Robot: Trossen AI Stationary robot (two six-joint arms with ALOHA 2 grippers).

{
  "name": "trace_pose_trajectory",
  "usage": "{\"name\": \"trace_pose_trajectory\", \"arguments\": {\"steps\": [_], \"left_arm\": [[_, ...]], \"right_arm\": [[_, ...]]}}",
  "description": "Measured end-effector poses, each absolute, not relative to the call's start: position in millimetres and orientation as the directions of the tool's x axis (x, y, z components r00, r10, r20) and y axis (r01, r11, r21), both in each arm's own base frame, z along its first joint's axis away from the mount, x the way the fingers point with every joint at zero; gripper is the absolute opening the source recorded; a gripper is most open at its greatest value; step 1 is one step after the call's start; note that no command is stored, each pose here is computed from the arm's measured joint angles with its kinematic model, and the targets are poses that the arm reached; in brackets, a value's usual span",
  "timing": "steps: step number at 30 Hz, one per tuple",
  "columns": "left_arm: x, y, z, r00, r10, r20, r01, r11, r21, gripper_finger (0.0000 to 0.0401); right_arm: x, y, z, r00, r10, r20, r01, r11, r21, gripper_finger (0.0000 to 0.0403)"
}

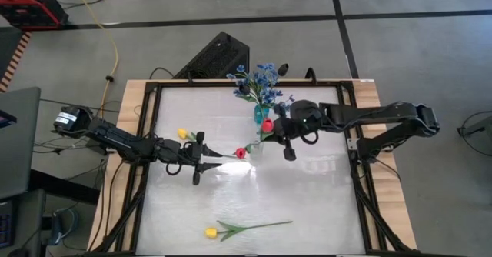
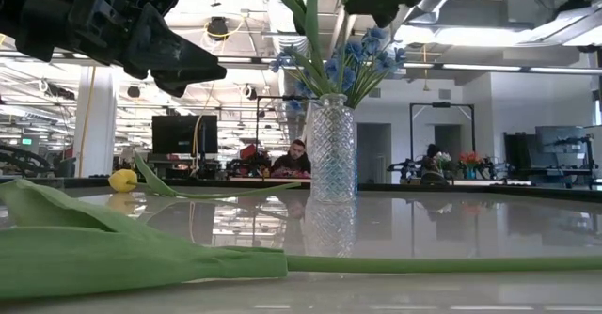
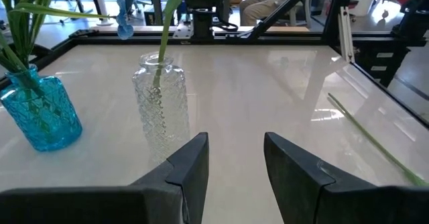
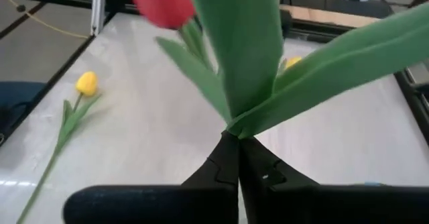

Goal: Sort flowers into vase by color
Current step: Put the red flower into the transparent vase, then put the yellow flower into the transparent vase

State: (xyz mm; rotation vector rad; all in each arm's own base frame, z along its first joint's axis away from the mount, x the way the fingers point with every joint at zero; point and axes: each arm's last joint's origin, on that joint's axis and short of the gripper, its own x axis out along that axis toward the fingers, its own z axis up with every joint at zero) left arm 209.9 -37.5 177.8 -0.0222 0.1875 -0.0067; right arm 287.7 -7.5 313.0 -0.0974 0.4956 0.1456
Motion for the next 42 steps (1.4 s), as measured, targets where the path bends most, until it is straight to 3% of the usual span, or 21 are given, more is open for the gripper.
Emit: {"name": "trace_pose_trajectory", "arguments": {"steps": [9,22,42], "left_arm": [[210,-38,178,0.983,-0.011,-0.183,0.003,0.999,-0.044,0.0132],[210,-37,177,0.981,-0.01,-0.193,0.002,0.999,-0.041,0.0132],[210,-37,177,0.981,-0.009,-0.194,-0.001,0.999,-0.05,0.0132]], "right_arm": [[289,-21,308,0.861,0.076,-0.503,-0.098,0.995,-0.017,0.0092],[260,-15,338,0.757,0.086,-0.648,-0.086,0.996,0.032,0.0225],[234,62,351,0.566,0.252,-0.785,-0.015,0.955,0.296,0.0218]]}}
